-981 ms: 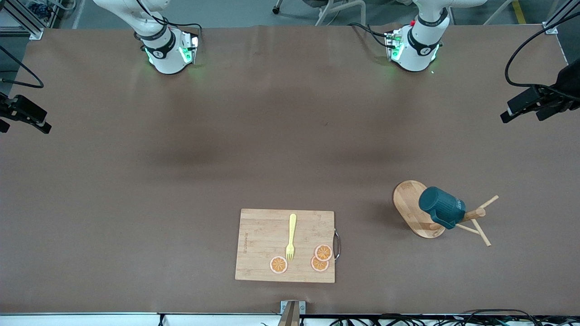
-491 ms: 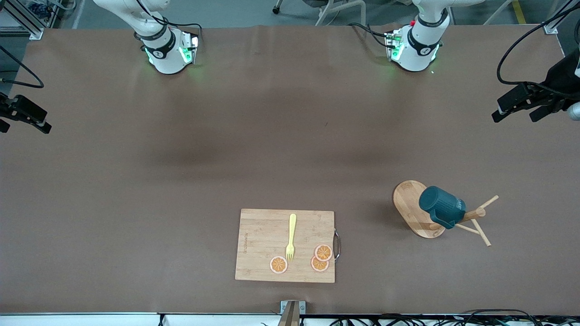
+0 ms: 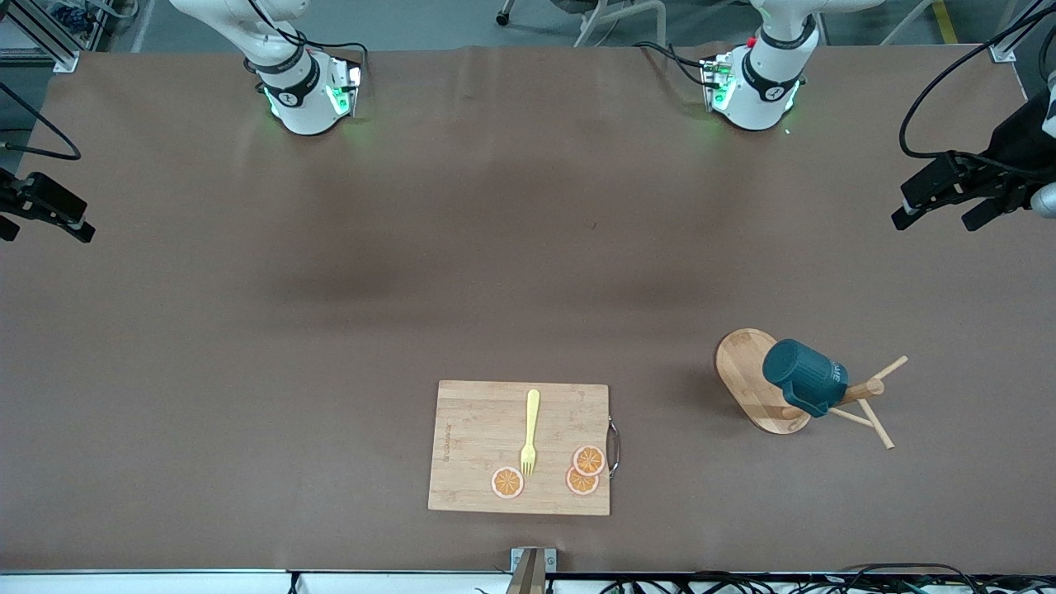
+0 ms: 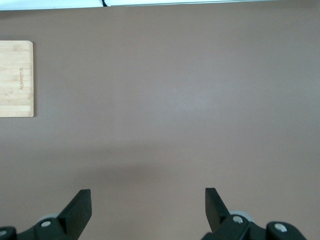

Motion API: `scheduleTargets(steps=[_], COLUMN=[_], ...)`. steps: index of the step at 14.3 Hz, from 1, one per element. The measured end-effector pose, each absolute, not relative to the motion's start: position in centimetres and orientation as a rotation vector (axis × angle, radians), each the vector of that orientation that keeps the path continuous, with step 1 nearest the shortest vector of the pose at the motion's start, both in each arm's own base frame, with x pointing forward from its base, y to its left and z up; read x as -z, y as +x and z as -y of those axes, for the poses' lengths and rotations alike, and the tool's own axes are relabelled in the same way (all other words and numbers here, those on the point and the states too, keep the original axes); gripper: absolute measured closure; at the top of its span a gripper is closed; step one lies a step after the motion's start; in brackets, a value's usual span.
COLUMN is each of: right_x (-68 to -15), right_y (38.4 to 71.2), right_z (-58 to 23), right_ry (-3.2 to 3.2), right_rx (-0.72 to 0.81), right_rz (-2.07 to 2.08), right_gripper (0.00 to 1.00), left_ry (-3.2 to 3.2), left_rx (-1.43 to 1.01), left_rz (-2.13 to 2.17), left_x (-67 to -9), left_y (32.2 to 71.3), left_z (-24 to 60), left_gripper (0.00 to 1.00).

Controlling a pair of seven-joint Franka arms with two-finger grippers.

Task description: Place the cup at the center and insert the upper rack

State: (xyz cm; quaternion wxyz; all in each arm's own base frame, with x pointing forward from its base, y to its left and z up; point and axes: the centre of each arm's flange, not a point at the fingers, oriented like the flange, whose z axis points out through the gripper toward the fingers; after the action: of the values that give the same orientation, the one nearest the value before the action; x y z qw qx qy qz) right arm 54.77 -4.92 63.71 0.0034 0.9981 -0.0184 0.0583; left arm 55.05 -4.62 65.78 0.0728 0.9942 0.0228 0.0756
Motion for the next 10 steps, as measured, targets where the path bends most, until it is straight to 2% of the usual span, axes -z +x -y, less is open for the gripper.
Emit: scheduleTargets(steps=[10], right_x=[-63.69], right_y=[54.74], right_z=[5.14], right_ry=[3.129], right_rx=[-0.181], right_rz=[0.065], right_gripper=[0.00], left_ry=[3.010], left_rx=[-0.252], left_rz=[-0.064], left_x=[-65.34], left_y=[55.72], left_z=[3.72], left_gripper=[0.00])
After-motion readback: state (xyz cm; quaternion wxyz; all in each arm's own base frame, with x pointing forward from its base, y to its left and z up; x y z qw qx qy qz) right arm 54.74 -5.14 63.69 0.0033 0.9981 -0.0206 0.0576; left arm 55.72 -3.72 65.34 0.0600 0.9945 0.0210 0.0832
